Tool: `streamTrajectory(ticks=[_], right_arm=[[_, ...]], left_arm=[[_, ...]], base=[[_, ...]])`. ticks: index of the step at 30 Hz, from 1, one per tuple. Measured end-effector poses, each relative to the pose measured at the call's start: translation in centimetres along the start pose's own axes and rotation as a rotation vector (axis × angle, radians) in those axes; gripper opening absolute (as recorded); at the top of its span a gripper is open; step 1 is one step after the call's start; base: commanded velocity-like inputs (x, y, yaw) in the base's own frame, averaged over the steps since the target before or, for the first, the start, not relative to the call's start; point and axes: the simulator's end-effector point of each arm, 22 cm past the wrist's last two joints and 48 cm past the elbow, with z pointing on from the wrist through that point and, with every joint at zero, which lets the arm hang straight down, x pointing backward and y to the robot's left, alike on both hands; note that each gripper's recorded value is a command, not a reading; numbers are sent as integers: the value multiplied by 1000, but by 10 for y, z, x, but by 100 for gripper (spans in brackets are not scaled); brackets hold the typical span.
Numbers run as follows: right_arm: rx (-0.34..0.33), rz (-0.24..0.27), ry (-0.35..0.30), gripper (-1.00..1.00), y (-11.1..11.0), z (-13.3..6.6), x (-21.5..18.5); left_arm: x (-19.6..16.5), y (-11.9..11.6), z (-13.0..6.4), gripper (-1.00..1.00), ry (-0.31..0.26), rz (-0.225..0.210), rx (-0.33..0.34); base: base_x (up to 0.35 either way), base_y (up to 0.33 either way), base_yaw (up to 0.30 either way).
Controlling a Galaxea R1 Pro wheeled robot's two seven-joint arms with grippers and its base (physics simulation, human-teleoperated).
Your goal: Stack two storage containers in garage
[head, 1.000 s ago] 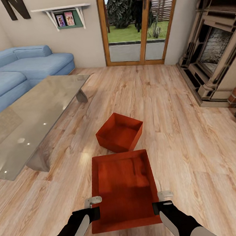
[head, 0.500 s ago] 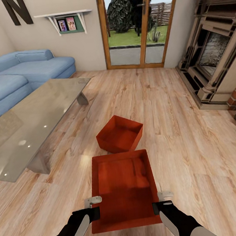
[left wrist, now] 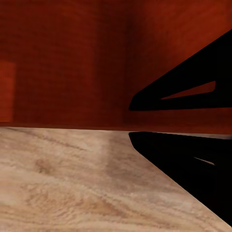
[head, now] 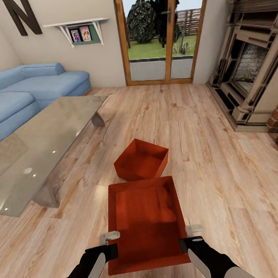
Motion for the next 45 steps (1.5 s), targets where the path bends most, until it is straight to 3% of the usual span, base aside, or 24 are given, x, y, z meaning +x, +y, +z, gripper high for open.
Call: streamTrajectory(ticks=[45], right_arm=[[1, 4, -58, -100, -2, -17, -26]], left_arm=[[-23, -2, -19, -100, -58, 0, 5]], base=[[0, 0, 0]])
